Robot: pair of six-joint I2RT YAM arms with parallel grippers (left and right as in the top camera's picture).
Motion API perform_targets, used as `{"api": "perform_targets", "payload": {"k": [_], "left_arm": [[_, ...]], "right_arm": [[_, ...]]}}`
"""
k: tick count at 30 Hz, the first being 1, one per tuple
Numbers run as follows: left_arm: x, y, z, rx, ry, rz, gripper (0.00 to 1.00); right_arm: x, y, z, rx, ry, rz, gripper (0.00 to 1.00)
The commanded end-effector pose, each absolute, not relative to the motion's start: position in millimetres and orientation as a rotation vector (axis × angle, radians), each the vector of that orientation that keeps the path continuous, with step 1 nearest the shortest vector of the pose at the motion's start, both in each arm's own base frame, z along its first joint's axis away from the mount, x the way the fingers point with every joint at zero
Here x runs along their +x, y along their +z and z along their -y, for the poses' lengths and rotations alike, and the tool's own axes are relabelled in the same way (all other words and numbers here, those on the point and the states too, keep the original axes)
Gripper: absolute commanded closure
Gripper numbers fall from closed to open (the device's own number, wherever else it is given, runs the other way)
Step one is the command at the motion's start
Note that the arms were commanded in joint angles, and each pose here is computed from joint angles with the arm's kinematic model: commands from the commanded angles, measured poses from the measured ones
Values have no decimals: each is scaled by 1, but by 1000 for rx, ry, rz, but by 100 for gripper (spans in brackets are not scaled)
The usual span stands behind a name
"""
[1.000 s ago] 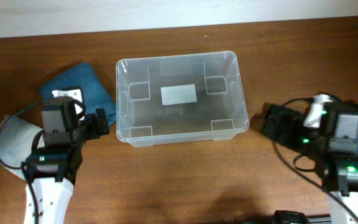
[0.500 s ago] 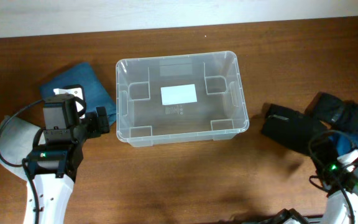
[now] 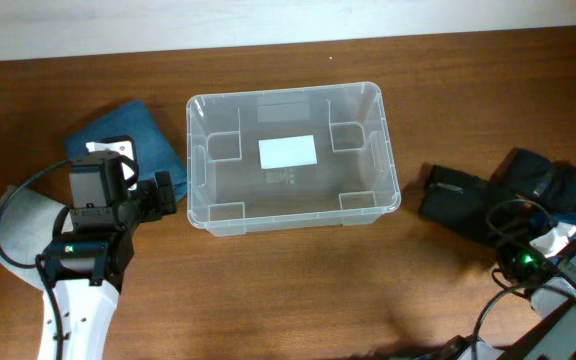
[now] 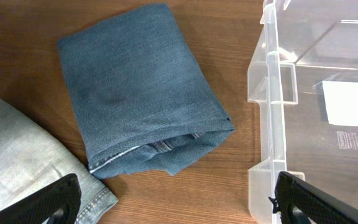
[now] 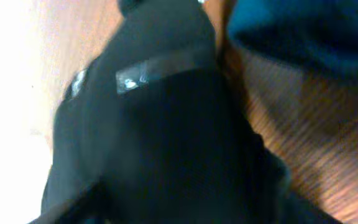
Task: Pack container
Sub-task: 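Grasp the black folded garment with the right gripper and lift, then place the black garment into the bin's left half, release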
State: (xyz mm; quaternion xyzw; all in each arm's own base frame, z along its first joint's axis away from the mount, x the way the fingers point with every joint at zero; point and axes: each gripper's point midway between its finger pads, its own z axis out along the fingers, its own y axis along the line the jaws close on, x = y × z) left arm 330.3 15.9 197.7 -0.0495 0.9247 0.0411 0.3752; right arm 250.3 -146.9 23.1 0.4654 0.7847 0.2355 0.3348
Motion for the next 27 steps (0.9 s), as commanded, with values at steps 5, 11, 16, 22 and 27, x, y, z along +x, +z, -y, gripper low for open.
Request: {"api": "perform_targets", "payload": {"k": [5, 11, 16, 22, 27], "left_arm": [[334, 209, -17, -140, 109, -2337, 1], [334, 209, -17, -141, 110, -2337, 0], [334, 209, -17, -141, 110, -2337, 1], [334, 209, -17, -141, 110, -2337, 1], [334, 209, -17, -140, 110, -2338, 1]], "right_arm": [[278, 76, 135, 959, 790, -1957, 96], [310, 222, 124, 605, 773, -1869, 96], [326, 337, 72, 269, 721, -1804, 96], [338, 372, -31, -58, 899, -1818, 96], [344, 299, -156, -391, 1012, -2038, 96]]}}
